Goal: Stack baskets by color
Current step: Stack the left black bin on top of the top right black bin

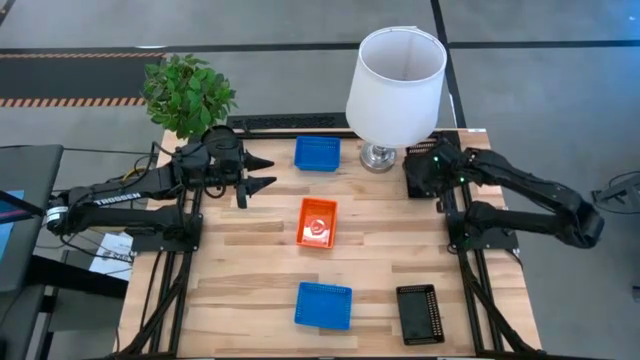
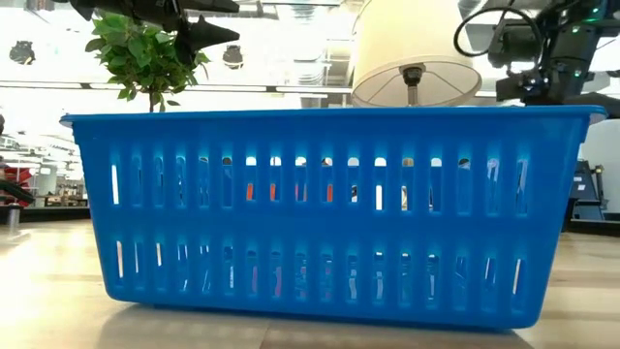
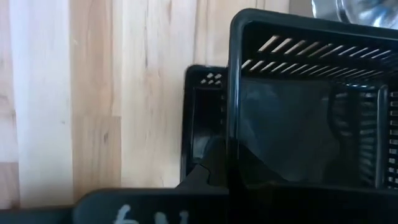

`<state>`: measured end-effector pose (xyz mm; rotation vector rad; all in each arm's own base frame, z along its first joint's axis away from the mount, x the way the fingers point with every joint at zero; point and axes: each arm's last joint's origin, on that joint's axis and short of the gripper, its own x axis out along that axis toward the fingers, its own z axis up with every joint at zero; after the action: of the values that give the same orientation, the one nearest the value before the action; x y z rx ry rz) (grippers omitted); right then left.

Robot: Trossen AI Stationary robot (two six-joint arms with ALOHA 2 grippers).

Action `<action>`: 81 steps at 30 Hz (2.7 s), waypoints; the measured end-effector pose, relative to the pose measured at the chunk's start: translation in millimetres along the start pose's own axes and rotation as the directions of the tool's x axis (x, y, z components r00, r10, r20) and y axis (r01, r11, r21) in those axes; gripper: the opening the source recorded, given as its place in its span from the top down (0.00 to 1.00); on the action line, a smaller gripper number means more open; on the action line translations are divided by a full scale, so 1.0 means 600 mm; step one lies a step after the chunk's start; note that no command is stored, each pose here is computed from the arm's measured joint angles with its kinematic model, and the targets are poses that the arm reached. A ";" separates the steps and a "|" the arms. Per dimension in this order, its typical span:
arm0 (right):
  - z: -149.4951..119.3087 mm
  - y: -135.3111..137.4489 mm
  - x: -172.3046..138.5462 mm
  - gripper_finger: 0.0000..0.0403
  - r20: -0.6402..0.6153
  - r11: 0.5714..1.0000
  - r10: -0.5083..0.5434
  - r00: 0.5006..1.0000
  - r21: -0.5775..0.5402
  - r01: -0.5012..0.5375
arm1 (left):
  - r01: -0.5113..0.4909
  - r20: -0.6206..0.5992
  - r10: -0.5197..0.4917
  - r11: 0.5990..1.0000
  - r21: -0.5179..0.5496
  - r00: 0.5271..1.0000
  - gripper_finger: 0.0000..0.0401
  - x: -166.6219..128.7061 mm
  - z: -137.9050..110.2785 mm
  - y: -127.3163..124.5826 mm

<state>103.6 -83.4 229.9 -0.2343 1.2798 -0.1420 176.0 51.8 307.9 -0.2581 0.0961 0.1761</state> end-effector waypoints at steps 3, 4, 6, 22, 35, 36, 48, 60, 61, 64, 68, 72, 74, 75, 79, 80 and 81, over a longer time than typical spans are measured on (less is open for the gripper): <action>-0.003 -0.007 0.002 0.99 0.017 1.000 0.011 1.000 0.008 -0.012 | 0.000 0.000 0.000 1.000 0.000 1.000 0.41 0.000 0.000 0.000; -0.004 -0.009 0.002 1.00 0.027 1.000 0.022 0.999 0.006 -0.022 | 0.000 0.000 0.000 1.000 0.000 1.000 0.41 0.000 0.000 0.000; -0.006 -0.010 0.002 1.00 0.048 0.999 0.042 0.998 0.009 -0.043 | 0.000 0.000 0.000 1.000 0.000 1.000 0.41 0.000 0.000 0.000; -0.007 -0.013 0.014 0.99 0.008 0.993 0.103 0.995 0.056 -0.103 | 0.000 -0.002 0.000 1.000 0.001 1.000 0.41 0.000 0.000 0.000; -0.005 -0.015 0.022 0.84 -0.018 0.985 0.131 0.991 0.115 -0.128 | 0.002 -0.003 -0.002 1.000 0.000 1.000 0.41 0.000 0.000 0.000; -0.005 -0.015 0.022 0.83 -0.017 0.985 0.130 0.991 0.114 -0.127 | 0.002 -0.002 -0.002 1.000 0.000 1.000 0.41 0.000 0.000 0.000; -0.007 -0.014 0.021 0.69 -0.029 0.980 0.139 0.990 0.145 -0.134 | 0.005 -0.004 -0.005 1.000 0.001 1.000 0.41 0.000 0.000 0.000; 0.014 -0.022 -0.024 0.46 -0.011 0.982 0.107 0.994 0.160 -0.104 | 0.004 -0.009 -0.004 1.000 0.006 1.000 0.41 0.000 -0.001 0.000; 0.016 -0.022 -0.027 0.45 -0.007 0.982 0.105 0.994 0.157 -0.102 | 0.004 -0.009 -0.004 1.000 0.006 1.000 0.41 0.000 -0.001 0.000; 0.019 -0.020 -0.027 0.46 -0.006 0.983 0.109 0.994 0.151 -0.107 | 0.004 -0.009 -0.004 1.000 0.009 1.000 0.41 0.000 -0.001 0.000; 0.016 -0.015 -0.018 0.48 -0.019 0.982 0.125 0.992 0.142 -0.121 | 0.004 -0.011 -0.003 1.000 0.009 1.000 0.41 0.000 -0.001 0.000; 0.014 -0.014 -0.010 0.51 -0.034 0.983 0.105 0.994 0.157 -0.098 | 0.004 -0.018 -0.004 1.000 0.008 1.000 0.41 0.000 -0.002 0.000; 0.014 -0.015 -0.009 0.52 -0.041 0.984 0.088 0.995 0.159 -0.081 | 0.007 -0.024 -0.006 1.000 0.007 1.000 0.41 0.000 -0.003 0.000; 0.014 -0.016 -0.009 0.53 -0.041 0.984 0.083 0.996 0.163 -0.075 | 0.005 -0.029 -0.005 1.000 0.006 1.000 0.41 0.000 -0.004 0.000; 0.016 -0.018 -0.009 0.56 -0.030 0.981 0.072 0.997 0.180 -0.065 | 0.008 -0.032 -0.008 1.000 0.005 0.999 0.41 0.000 -0.005 0.000; 0.016 -0.018 -0.009 0.57 -0.029 0.981 0.071 0.997 0.181 -0.064 | 0.008 -0.033 -0.007 1.000 0.005 0.999 0.41 0.000 -0.005 0.000; 0.017 -0.018 -0.009 0.58 -0.027 0.982 0.069 0.997 0.181 -0.063 | 0.008 -0.033 -0.008 1.000 0.005 0.999 0.41 0.000 -0.005 0.000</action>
<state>111.9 -91.7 240.3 -0.0345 1.2979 -0.2042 175.8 51.3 305.1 -0.2562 0.1285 0.1639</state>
